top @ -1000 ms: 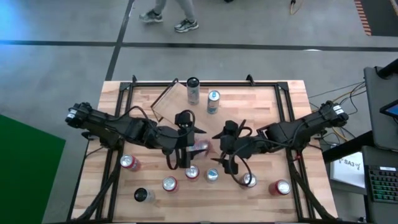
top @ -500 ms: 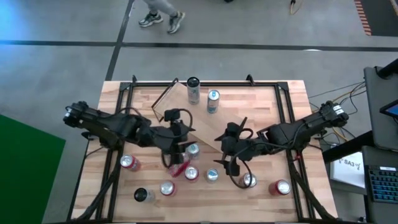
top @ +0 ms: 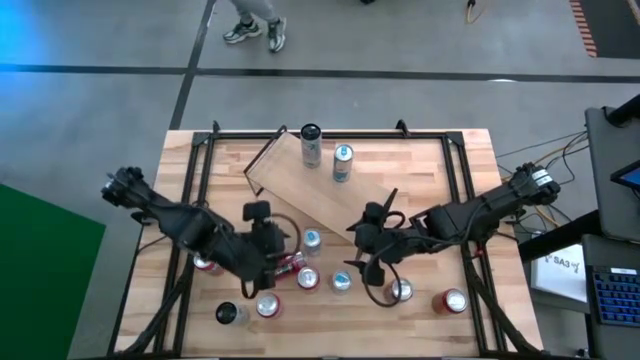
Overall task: Place canned beverage on shelf
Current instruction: Put the red/black soda can on the shelf
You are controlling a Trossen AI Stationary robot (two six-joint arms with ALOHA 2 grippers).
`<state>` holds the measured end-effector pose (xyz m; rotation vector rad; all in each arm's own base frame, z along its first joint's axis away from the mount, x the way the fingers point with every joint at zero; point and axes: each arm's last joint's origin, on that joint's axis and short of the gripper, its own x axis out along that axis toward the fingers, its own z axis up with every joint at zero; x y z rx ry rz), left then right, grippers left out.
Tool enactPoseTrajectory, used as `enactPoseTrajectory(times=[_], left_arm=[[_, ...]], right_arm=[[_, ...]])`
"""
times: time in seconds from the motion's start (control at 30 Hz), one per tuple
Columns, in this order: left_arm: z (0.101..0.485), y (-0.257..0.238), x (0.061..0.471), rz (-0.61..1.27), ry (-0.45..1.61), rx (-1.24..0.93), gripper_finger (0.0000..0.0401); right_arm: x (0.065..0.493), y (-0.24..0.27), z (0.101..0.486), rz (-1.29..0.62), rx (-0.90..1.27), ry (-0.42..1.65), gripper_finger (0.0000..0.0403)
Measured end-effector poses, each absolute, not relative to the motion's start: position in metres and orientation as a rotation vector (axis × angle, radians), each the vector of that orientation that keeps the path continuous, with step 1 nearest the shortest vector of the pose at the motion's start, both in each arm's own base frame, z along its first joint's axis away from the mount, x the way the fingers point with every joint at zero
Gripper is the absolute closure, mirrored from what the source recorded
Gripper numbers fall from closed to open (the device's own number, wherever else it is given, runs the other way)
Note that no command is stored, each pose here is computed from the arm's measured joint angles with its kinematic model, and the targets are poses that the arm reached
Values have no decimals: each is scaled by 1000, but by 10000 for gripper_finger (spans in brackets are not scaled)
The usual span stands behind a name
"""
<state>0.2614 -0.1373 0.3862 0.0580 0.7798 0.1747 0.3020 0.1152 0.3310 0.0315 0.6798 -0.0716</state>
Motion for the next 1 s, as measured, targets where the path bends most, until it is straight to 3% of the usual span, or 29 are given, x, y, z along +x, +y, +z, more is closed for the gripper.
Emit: enactPoseTrajectory(times=[0.4, 0.67, 1.0], left_arm=[[319, -174, 250, 160, 811, 56, 234], [268, -173, 243, 237, 865, -16, 234], [241, -170, 242, 250, 852, -51, 234]], right_arm=[[298, 125, 335, -40, 33, 667, 29], [297, 128, 335, -32, 30, 668, 29], [297, 127, 335, -33, 30, 668, 29]])
